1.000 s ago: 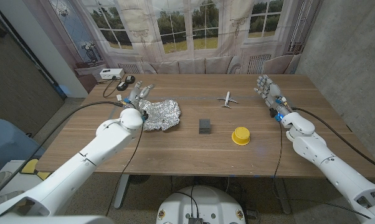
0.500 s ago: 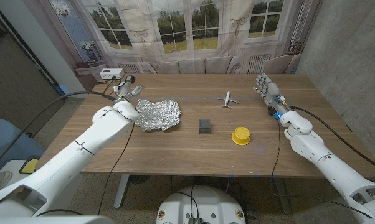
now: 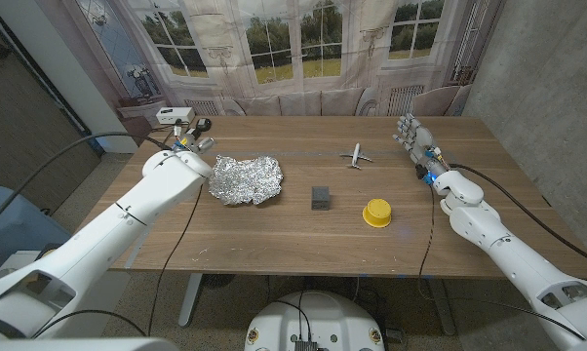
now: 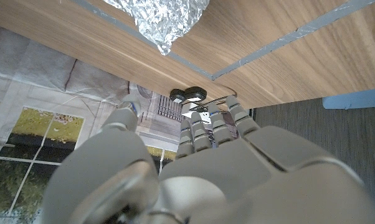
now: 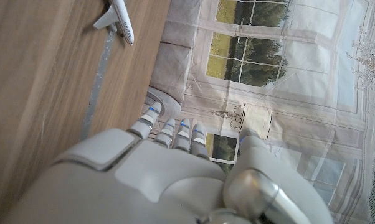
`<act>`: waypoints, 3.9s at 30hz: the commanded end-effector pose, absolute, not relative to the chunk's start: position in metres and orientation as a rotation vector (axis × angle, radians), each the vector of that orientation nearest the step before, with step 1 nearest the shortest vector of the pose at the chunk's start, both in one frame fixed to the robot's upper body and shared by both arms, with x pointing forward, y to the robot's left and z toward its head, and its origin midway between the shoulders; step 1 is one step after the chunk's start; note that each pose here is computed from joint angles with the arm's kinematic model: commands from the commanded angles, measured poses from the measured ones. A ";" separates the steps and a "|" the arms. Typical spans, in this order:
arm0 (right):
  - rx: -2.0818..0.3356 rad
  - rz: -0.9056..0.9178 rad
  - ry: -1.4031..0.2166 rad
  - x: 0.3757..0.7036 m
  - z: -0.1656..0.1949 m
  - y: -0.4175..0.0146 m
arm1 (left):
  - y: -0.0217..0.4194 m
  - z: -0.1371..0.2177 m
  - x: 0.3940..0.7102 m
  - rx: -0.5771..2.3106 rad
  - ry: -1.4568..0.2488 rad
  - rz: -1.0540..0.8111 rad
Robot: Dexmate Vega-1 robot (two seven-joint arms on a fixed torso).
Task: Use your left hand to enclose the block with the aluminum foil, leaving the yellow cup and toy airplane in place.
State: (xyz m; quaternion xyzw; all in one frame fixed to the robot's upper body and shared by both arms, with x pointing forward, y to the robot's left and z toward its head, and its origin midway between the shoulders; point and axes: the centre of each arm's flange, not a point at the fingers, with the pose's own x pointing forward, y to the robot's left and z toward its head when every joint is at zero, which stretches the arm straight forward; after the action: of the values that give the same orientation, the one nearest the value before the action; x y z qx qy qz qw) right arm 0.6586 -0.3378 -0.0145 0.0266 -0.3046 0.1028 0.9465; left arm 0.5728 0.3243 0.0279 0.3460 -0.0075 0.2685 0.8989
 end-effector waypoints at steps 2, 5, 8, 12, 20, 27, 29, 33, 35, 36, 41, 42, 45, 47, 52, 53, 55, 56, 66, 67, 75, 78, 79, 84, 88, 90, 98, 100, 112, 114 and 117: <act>0.056 0.205 -0.622 0.661 -0.014 -0.334 | 0.341 0.041 0.592 0.793 0.080 0.504; 0.056 0.200 -0.623 0.659 -0.014 -0.334 | 0.344 0.042 0.599 0.807 0.092 0.504; 0.057 0.195 -0.624 0.658 -0.015 -0.334 | 0.346 0.043 0.605 0.816 0.110 0.511; 0.058 0.187 -0.623 0.656 -0.016 -0.336 | 0.348 0.045 0.610 0.850 0.138 0.540; 0.057 0.178 -0.624 0.653 -0.017 -0.337 | 0.347 0.049 0.620 0.909 0.188 0.576; 0.059 0.174 -0.627 0.652 -0.018 -0.337 | 0.349 0.054 0.633 0.937 0.225 0.568; 0.059 0.172 -0.629 0.652 -0.018 -0.337 | 0.348 0.056 0.637 0.957 0.229 0.557; 0.059 0.167 -0.630 0.650 -0.019 -0.338 | 0.343 0.059 0.644 0.971 0.225 0.550; 0.062 0.165 -0.631 0.650 -0.019 -0.339 | 0.341 0.061 0.648 0.980 0.222 0.542; 0.062 0.164 -0.631 0.650 -0.019 -0.339 | 0.339 0.061 0.650 0.985 0.226 0.542; 0.065 0.159 -0.633 0.649 -0.020 -0.341 | 0.334 0.064 0.659 1.015 0.231 0.532; 0.065 0.158 -0.634 0.649 -0.020 -0.341 | 0.332 0.065 0.660 1.019 0.236 0.534; 0.064 0.156 -0.636 0.649 -0.020 -0.341 | 0.329 0.067 0.664 1.038 0.241 0.533; 0.063 0.156 -0.639 0.648 -0.019 -0.341 | 0.327 0.069 0.667 1.051 0.249 0.525; 0.061 0.152 -0.641 0.646 -0.019 -0.342 | 0.324 0.071 0.672 1.091 0.272 0.521; 0.061 0.151 -0.642 0.646 -0.019 -0.342 | 0.323 0.072 0.673 1.097 0.283 0.525; 0.060 0.150 -0.644 0.645 -0.019 -0.342 | 0.322 0.072 0.675 1.115 0.298 0.526; 0.061 0.149 -0.646 0.645 -0.018 -0.342 | 0.322 0.072 0.676 1.126 0.301 0.519; 0.057 0.148 -0.651 0.644 -0.017 -0.342 | 0.315 0.073 0.684 1.238 0.402 0.524; 0.056 0.149 -0.651 0.644 -0.017 -0.342 | 0.315 0.073 0.684 1.245 0.405 0.529; 0.052 0.150 -0.657 0.644 -0.014 -0.340 | 0.314 0.072 0.686 1.288 0.419 0.563; 0.049 0.147 -0.659 0.643 -0.013 -0.340 | 0.314 0.069 0.687 1.295 0.426 0.568; 0.048 0.147 -0.659 0.643 -0.013 -0.340 | 0.314 0.068 0.688 1.299 0.425 0.574; 0.044 0.143 -0.662 0.641 -0.012 -0.340 | 0.313 0.063 0.689 1.306 0.413 0.610; 0.042 0.140 -0.663 0.640 -0.012 -0.341 | 0.312 0.059 0.689 1.303 0.383 0.651; 0.042 0.138 -0.663 0.639 -0.012 -0.341 | 0.311 0.057 0.689 1.308 0.374 0.675; 0.043 0.132 -0.665 0.637 -0.012 -0.342 | 0.312 0.053 0.690 1.298 0.341 0.689; 0.045 0.132 -0.667 0.637 -0.013 -0.342 | 0.312 0.054 0.689 1.281 0.323 0.684; 0.046 0.140 -0.670 0.634 -0.015 -0.341 | 0.309 0.059 0.685 1.289 0.399 0.655; 0.045 0.142 -0.668 0.633 -0.015 -0.341 | 0.306 0.059 0.685 1.320 0.419 0.666; 0.048 0.142 -0.670 0.632 -0.016 -0.342 | 0.302 0.060 0.685 1.354 0.454 0.654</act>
State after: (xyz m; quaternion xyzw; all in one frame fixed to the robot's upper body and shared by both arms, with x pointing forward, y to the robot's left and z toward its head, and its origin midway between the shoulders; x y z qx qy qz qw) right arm 0.6354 -0.3410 -0.0143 0.0215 -0.3268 0.0671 0.9425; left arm 0.6861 0.3097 0.0587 0.5880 0.1683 0.3040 0.7304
